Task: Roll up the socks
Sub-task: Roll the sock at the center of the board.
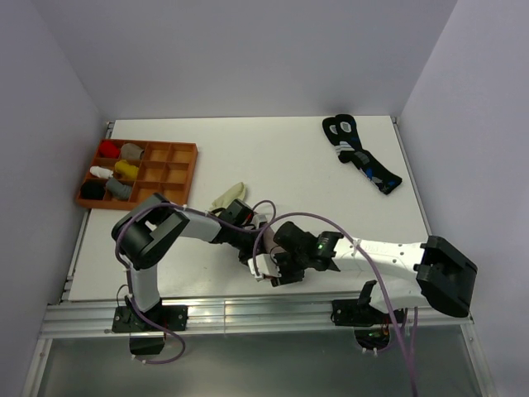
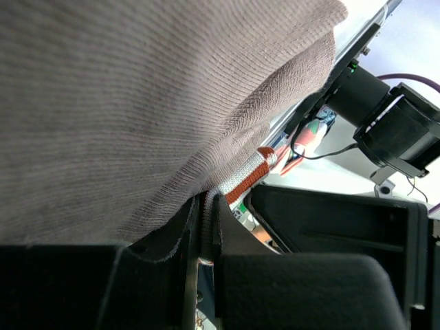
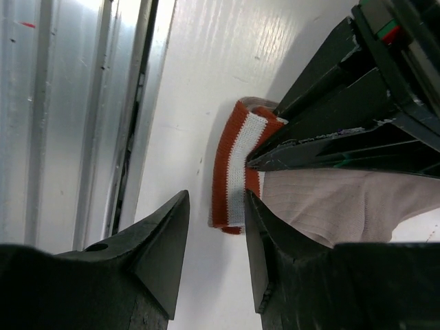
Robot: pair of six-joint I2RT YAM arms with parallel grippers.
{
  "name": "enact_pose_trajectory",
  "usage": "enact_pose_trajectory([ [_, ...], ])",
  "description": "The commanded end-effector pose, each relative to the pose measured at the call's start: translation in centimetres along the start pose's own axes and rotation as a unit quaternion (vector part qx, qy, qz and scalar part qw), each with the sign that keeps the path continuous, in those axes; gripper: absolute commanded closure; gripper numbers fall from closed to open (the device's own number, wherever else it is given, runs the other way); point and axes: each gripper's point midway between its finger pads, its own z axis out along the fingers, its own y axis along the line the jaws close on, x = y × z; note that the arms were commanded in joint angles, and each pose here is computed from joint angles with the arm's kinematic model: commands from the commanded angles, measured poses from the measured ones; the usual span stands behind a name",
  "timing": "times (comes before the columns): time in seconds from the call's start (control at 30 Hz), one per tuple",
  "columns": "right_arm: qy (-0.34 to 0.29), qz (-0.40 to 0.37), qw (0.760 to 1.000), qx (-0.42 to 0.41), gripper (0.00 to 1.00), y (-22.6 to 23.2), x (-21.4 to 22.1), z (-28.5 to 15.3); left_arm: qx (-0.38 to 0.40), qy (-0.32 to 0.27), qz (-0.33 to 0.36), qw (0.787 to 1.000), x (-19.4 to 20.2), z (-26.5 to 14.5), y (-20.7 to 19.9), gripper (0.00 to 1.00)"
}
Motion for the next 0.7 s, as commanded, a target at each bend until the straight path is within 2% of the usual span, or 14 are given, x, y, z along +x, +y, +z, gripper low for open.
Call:
enact_pose_trajectory([
  [0.0, 0.009, -0.003, 1.0, 0.023, 0.55, -1.0, -0.1, 0.5, -0.042, -0.013, -0.001, 0.999, -0.7, 0.8, 2.7, 1.0],
  [0.3, 0.039, 0.007, 0.999, 0.022, 0.57, -1.5, 0.9, 1.4, -0.028, -0.016, 0.007, 0.999, -1.0, 0.7, 2.3, 1.0],
  [0.4, 0.047, 0.011, 0.999, 0.026, 0.65, -1.7, 1.1, 1.7, -0.014, -0.021, 0.008, 1.0, -1.0, 0.6, 1.9, 0.98],
  [0.53, 0.051, 0.024, 0.998, -0.005, 0.86, -0.7, 1.5, 1.9, 0.004, -0.032, 0.01, 0.999, -0.9, 0.4, 1.6, 0.9],
  [0.67, 0.051, 0.043, 0.996, -0.051, 0.89, 0.0, 1.4, 1.3, 0.025, -0.08, 0.019, 0.996, -1.9, -0.3, 0.7, 0.79],
])
